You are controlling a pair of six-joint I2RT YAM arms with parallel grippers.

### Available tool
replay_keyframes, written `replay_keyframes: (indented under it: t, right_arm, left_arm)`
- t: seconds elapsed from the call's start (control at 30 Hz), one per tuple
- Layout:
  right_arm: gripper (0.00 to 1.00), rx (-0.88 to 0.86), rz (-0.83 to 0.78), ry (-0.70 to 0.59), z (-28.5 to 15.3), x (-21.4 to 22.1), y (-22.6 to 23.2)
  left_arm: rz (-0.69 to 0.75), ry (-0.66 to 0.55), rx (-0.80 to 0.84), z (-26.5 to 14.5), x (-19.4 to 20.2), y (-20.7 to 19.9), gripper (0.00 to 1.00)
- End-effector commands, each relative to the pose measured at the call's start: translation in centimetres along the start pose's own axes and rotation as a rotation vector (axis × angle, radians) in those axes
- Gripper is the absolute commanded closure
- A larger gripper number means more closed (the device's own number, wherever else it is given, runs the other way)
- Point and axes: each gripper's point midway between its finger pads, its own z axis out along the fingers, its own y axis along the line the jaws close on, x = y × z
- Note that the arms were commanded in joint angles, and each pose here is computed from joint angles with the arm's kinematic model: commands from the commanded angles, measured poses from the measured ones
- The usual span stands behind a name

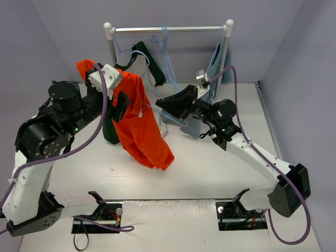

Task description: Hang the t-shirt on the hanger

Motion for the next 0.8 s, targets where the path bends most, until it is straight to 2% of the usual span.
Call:
replay_keyframes:
  t: [0.0,0.2,0.4,0.77]
  right_arm:
    - [1.0,-0.117,-0.148,-0.136,-0.2,-4.7,3.3]
    - [1.0,-0.158,-0.129,-0.06,-0.9,-2.5,3.3]
    - [1.0,-0.189,-0.128,0.008,-1.8,-0.3,3.6]
    - [1.0,-0.222,-0.111,0.064,-2.6,1.1,3.9]
  left_arm:
    - [0.145,-0.082,-0.063,-1.9,-2.2,2.1,0.37]
    - [0.308,-0.009,-0.023,-1.2,-1.0,2.6,0.37]
    - [0.385,-0.018,0.11,-0.9,-0.7,1.7,0.38]
    - [0.405,0.084,0.32,0.8,3.4,-0.7,0.48]
